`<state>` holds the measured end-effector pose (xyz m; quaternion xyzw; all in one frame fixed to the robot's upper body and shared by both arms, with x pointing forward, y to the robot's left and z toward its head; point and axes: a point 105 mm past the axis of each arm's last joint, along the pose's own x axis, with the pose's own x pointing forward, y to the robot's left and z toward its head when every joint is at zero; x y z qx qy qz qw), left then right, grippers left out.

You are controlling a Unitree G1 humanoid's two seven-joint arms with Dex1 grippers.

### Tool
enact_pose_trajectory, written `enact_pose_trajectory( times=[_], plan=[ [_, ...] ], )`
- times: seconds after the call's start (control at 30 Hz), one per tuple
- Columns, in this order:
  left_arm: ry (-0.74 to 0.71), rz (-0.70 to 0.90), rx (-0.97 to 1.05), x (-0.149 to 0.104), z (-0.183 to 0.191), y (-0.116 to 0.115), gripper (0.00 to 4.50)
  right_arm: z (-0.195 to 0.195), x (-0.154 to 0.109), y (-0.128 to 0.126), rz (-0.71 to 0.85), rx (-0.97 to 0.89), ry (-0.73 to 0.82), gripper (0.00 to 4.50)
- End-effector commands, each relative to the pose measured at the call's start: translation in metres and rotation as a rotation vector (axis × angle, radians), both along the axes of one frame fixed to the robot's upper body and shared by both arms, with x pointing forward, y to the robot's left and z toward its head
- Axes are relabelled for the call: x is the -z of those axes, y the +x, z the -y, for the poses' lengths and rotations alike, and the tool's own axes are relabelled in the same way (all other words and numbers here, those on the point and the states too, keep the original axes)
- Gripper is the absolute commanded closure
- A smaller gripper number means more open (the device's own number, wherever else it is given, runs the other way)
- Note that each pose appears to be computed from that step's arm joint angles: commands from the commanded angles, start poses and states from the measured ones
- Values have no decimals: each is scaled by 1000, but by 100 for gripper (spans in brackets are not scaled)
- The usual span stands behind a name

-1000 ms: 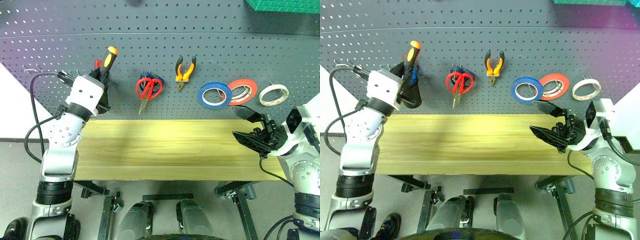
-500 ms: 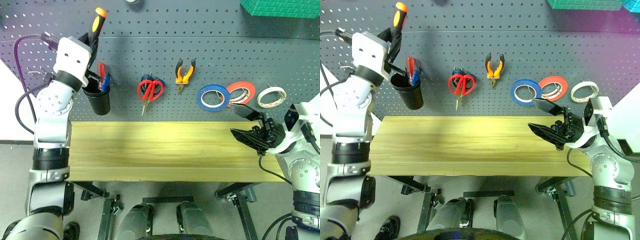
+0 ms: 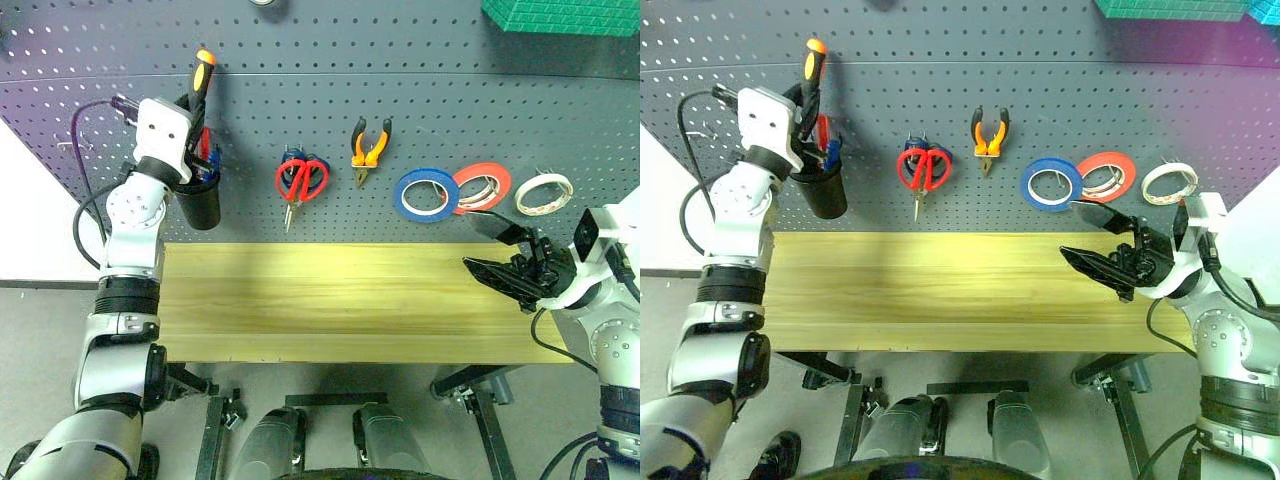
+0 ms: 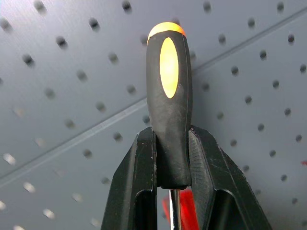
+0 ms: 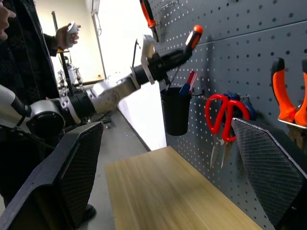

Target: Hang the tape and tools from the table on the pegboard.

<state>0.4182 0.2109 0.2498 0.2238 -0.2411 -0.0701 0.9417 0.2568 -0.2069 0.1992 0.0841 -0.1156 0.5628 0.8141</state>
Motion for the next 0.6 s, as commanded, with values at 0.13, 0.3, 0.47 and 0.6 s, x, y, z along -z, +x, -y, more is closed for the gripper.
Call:
enact_pose_trajectory(
  times=[0.13, 0.3, 0.47, 0.6],
  plan=[
    [-63, 106, 36, -25, 3, -5, 396, 3, -15, -5, 53, 6, -33, 0],
    [-106, 107, 35, -21, -4, -16, 396, 5, -14, -4, 45, 13, -39, 0],
    [-151, 73, 12, -5, -14, -27, 396, 9, -15, 0, 46, 18, -43, 0],
    [-170, 48, 6, 4, -14, -33, 396, 10, -15, 2, 43, 15, -47, 0]
  ],
)
